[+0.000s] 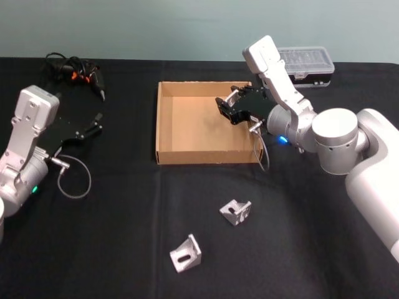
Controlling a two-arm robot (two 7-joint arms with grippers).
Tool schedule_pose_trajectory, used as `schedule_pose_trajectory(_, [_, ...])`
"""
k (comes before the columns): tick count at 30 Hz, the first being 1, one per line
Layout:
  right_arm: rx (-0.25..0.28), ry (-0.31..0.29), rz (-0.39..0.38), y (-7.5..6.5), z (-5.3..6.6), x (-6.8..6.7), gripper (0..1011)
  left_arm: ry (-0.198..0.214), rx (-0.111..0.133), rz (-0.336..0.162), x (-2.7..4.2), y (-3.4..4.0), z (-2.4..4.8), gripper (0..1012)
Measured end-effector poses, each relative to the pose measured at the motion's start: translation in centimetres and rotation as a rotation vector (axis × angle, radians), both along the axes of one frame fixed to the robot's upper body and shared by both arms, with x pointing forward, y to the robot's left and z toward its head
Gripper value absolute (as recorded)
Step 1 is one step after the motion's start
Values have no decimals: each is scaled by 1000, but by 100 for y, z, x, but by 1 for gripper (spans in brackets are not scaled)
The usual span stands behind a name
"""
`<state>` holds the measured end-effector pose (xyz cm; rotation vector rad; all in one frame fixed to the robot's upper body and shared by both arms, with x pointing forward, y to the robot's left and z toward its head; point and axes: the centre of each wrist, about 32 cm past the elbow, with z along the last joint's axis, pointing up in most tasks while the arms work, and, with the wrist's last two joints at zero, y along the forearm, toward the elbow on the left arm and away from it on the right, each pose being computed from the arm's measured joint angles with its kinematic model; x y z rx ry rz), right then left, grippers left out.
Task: Use one hand to pick up the angle iron from the table and place it into the box.
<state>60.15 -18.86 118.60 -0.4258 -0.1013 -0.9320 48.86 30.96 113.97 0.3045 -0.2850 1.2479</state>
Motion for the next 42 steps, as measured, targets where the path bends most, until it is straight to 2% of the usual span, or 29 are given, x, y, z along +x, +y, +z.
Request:
schedule_pose_trajectory(16, [-48,22,-27,75,-94,162,452,0,0,0,0,0,0,1011])
schedule_pose_trajectory(29, [-59,38,-35,65,-146,148,457,0,0,0,0,0,0,1011])
schedule_pose_trajectory(32, [-58,40,-33,64,-148,151,539,0,0,0,0,0,0,1011])
schedule_pose_trajectory(33, [-57,41,-32,62,-148,154,599,0,0,0,0,0,0,1011])
schedule_pose_trajectory(35, [-51,39,-30,56,-142,159,629,0,0,0,0,0,0,1011])
schedule_pose_trajectory(37, [-47,38,-29,47,-135,162,716,0,0,0,0,0,0,1011])
schedule_pose_trajectory(42, [-21,23,-19,34,-73,139,867,0,0,0,0,0,0,1011])
